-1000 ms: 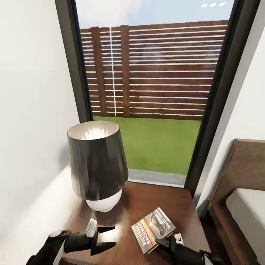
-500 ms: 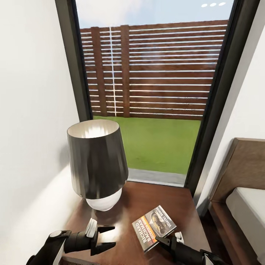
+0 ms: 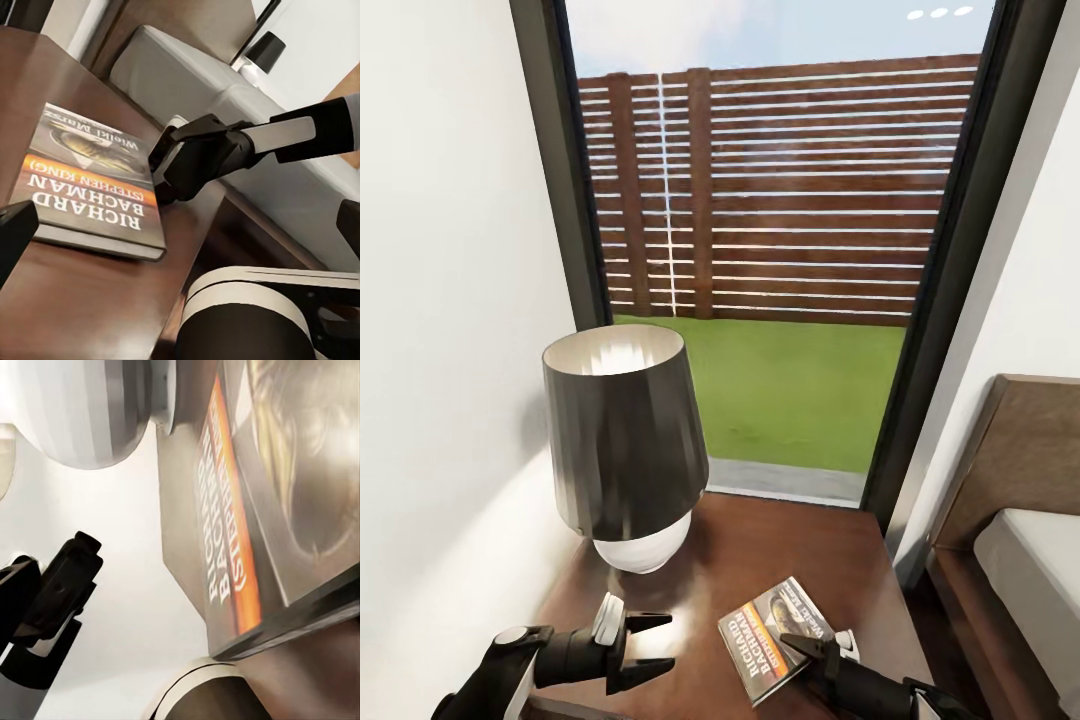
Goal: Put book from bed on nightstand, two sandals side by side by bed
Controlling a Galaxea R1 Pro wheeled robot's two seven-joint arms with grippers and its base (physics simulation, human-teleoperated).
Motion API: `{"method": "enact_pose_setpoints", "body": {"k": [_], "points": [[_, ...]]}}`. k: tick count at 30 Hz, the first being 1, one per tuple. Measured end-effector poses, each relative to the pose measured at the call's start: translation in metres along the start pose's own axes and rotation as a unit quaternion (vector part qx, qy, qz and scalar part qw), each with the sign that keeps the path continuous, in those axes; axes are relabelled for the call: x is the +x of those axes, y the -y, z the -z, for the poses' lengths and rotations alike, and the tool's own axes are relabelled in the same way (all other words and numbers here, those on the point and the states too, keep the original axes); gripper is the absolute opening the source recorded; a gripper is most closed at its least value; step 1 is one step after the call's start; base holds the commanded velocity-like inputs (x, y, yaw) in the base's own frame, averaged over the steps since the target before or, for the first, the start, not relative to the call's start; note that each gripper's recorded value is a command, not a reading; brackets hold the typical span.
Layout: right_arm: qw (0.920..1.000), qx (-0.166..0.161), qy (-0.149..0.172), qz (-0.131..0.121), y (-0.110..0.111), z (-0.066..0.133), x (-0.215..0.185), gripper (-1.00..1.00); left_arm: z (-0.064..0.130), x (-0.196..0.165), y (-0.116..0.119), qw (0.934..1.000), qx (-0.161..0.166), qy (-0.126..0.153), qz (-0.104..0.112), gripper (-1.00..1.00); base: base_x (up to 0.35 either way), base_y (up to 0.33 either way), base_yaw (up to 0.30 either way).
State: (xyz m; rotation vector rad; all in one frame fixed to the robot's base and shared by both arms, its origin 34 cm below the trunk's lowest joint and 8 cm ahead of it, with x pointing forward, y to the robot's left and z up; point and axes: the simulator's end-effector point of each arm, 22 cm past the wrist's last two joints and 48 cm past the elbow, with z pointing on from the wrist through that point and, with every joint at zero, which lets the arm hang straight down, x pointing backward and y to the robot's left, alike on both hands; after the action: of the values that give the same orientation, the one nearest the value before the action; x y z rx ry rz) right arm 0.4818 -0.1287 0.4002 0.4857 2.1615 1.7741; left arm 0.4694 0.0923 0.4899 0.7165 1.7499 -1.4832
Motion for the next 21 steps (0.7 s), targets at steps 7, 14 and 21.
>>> {"method": "enact_pose_setpoints", "body": {"k": [7, 14, 21], "points": [[1.0, 0.0, 0.0, 0.0, 0.0, 0.0, 0.0, 1.0, 0.0002, -0.0004, 0.0, 1.0, 0.0, 0.001, 0.0, 1.0, 0.0, 0.0, 0.0], [1.0, 0.0, 0.0, 0.0, 0.0, 0.0, 0.0, 1.0, 0.0002, -0.0004, 0.0, 1.0, 0.0, 0.001, 0.0, 1.0, 0.0, 0.0, 0.0], [0.9999, 0.013, 0.001, 0.007, 0.0029, -0.0011, -0.0043, 1.0, 0.0004, -0.0002, -0.0003, 1.0, 0.0, 0.001, 0.0, 1.0, -0.137, 0.0, 0.0]]}}
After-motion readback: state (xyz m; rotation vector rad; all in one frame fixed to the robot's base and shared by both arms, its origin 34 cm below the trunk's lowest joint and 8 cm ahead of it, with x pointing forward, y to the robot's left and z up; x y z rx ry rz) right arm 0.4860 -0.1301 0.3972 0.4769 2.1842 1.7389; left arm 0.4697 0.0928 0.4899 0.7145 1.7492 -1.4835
